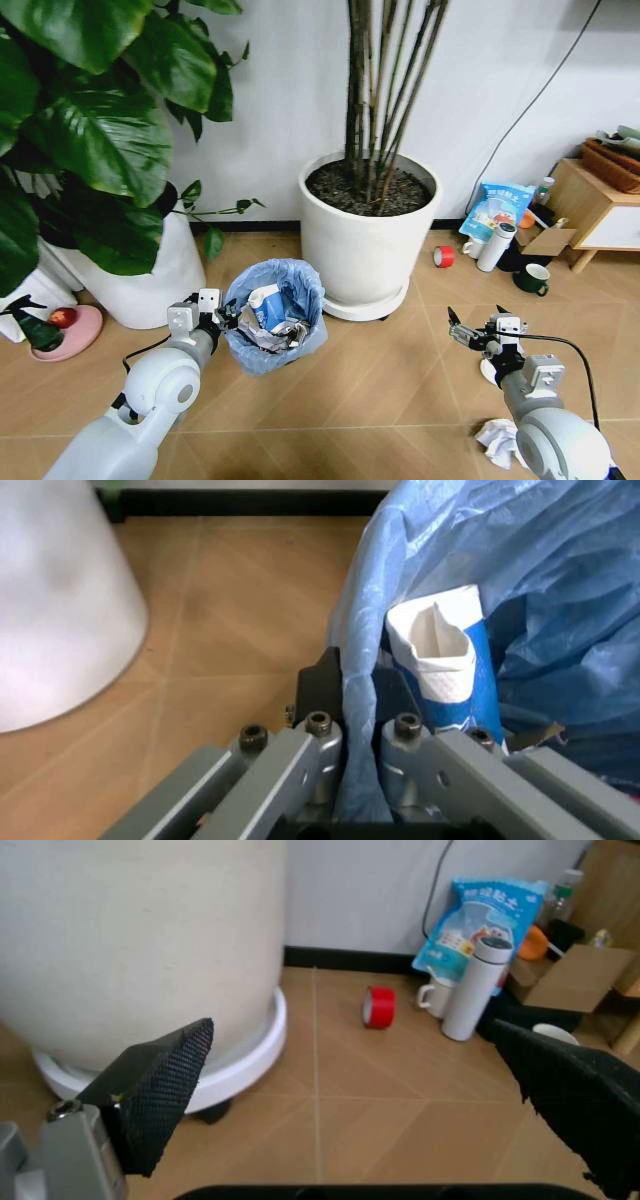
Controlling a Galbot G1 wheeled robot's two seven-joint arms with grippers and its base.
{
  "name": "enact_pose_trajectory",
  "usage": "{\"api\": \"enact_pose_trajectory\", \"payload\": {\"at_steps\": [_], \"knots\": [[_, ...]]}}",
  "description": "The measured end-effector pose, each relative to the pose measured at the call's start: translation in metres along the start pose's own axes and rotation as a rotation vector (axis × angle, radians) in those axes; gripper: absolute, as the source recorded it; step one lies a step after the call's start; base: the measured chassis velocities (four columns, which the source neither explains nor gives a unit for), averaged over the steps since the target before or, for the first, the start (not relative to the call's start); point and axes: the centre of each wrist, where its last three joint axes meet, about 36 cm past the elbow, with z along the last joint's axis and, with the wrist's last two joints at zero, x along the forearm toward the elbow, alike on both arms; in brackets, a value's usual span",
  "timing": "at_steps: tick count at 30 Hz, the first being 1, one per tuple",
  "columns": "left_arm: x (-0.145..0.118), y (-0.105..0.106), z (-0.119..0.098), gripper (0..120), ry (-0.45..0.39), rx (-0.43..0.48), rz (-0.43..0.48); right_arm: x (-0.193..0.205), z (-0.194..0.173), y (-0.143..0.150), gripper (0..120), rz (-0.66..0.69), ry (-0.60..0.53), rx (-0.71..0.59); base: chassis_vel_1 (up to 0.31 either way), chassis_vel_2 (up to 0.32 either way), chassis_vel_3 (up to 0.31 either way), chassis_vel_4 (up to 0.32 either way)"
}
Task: Pick up the trash bin and place the garbage on the floor into it.
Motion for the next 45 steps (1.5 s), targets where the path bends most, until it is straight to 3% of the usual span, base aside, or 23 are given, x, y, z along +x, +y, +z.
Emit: {"api": "enact_pose_trajectory", "payload": {"at_steps": [9,21,24,28,35,42,45], "knots": [[0.001,0.001,0.0,0,-0.001,0.001,-0.001,-0.001,0.008,0.002,100,0.006,0.019,-0.015,-0.184,-0.235,0.165,0.238],[0.003,-0.002,0.0,0,-0.001,0.001,0.004,-0.014,0.028,-0.009,100,0.03,0.069,-0.072,0.051,-0.14,-0.043,0.143],[0.005,-0.002,0.0,0,-0.003,-0.002,0.005,-0.017,0.035,-0.024,100,-0.005,0.134,-0.115,0.005,0.037,0.012,-0.023],[0.009,-0.003,-0.003,0,-0.013,-0.005,0.01,-0.002,0.061,-0.09,100,-0.197,0.297,-0.087,-0.003,0.028,0.026,-0.019],[0.011,-0.006,0.0,0,-0.013,0.002,0.012,0.019,0.1,-0.133,100,-0.38,0.349,0.043,0.0,0.0,0.0,0.0],[0.01,-0.009,0.002,0,-0.013,0.007,0.017,0.027,0.123,-0.128,100,-0.451,0.371,0.097,0.0,0.0,0.0,0.0],[0.01,-0.015,0.004,0,-0.013,0.015,0.026,0.023,0.161,-0.102,100,-0.462,0.441,0.143,0.0,0.0,0.0,0.0]]}}
